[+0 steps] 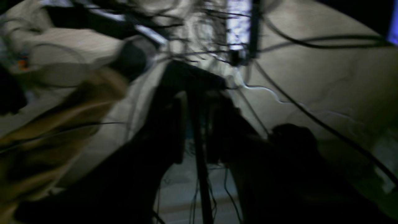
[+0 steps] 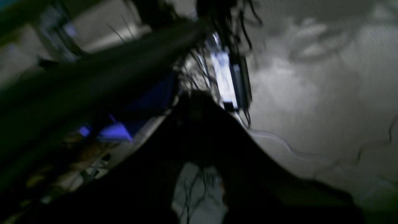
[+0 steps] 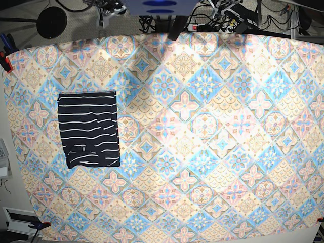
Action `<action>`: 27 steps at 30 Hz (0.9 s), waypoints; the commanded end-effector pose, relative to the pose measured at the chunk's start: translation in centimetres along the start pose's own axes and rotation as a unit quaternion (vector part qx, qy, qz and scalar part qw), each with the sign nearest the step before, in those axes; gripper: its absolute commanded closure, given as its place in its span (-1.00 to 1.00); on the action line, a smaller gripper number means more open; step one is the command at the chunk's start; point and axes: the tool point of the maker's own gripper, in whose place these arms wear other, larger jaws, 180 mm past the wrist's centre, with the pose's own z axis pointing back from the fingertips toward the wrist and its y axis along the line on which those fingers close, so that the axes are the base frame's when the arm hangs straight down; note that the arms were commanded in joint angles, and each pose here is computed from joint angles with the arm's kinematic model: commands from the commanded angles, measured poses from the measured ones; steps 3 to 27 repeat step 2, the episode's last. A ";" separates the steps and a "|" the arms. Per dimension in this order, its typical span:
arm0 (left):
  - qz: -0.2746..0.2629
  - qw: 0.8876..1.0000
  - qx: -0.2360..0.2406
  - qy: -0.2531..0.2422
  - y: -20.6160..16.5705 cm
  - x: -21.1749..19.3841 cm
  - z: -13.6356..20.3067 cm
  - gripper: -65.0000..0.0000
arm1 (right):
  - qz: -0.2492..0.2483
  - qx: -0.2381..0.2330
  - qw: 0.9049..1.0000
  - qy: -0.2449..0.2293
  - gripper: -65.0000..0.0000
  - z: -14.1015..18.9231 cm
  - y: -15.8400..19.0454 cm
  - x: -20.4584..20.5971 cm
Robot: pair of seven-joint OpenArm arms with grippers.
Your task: Fold the T-shirt properly
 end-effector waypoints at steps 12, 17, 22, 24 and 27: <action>0.003 1.000 -0.005 0.001 -0.2 -0.2 0.0 0.71 | -0.004 0.013 1.000 -0.009 1.00 -0.4 1.2 0.3; 0.003 1.000 -0.005 0.001 -0.2 -0.2 0.0 0.71 | -0.004 0.013 1.000 -0.009 1.00 -0.4 1.2 0.3; 0.003 1.000 -0.005 0.001 -0.2 -0.2 0.0 0.71 | -0.004 0.013 1.000 -0.009 1.00 -0.4 1.2 0.3; 0.003 1.000 -0.005 0.001 -0.2 -0.2 0.0 0.71 | -0.004 0.013 1.000 -0.009 1.00 -0.4 1.2 0.3; 0.003 1.000 -0.005 0.001 -0.2 -0.2 0.0 0.71 | -0.004 0.013 1.000 -0.009 1.00 -0.4 1.2 0.3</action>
